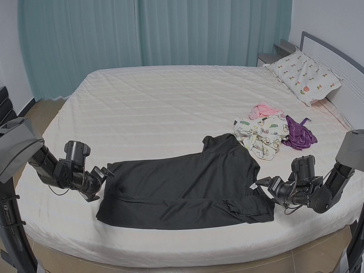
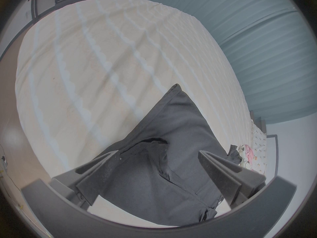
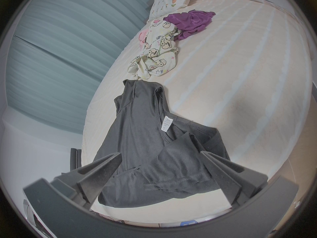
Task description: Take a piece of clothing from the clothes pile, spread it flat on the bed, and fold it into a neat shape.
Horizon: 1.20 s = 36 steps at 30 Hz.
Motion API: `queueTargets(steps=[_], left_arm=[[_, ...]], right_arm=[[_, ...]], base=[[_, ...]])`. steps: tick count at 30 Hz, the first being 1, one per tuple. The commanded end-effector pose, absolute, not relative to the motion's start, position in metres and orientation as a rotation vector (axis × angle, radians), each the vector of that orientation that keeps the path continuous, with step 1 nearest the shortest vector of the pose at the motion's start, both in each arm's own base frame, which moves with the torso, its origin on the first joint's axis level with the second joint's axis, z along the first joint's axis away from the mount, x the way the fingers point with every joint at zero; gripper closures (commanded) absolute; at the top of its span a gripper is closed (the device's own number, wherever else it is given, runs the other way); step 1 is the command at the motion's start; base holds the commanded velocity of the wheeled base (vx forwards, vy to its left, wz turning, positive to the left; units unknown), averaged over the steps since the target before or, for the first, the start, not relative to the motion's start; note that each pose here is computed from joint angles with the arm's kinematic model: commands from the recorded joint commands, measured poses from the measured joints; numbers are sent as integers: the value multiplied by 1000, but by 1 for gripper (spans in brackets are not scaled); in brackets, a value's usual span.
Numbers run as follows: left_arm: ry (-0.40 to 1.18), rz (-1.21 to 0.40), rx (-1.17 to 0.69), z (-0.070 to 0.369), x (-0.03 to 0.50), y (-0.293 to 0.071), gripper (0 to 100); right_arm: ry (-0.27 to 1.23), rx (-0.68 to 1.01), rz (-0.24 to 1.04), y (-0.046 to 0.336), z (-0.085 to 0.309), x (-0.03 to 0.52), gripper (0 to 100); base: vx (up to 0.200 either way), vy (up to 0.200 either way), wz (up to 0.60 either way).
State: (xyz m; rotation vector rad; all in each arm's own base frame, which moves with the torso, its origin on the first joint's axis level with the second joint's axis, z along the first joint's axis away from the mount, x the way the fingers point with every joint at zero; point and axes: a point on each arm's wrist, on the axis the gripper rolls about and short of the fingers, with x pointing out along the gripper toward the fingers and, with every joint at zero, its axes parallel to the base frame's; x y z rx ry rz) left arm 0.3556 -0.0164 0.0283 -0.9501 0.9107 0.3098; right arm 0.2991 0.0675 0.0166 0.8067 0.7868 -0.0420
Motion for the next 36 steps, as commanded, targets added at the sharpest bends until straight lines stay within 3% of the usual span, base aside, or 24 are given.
queueTargets(steps=[1, 14, 28, 29, 36], left_arm=[[915, 307, -942, 28, 353, -16, 0], [920, 205, -763, 32, 355, -26, 0], [990, 199, -615, -10, 369, -53, 0], [989, 203, -611, -11, 370, -54, 100], [953, 302, -564, -18, 378, -51, 100]], right_arm=[[794, 802, -41, 68, 16, 297, 0], [806, 794, -32, 71, 15, 294, 0], [824, 784, -26, 75, 11, 292, 0], [823, 784, -25, 75, 12, 292, 0], [813, 770, -18, 75, 14, 292, 0]], base=[[0, 0, 0], [0, 0, 0], [0, 0, 0], [0, 0, 0], [0, 0, 0]])
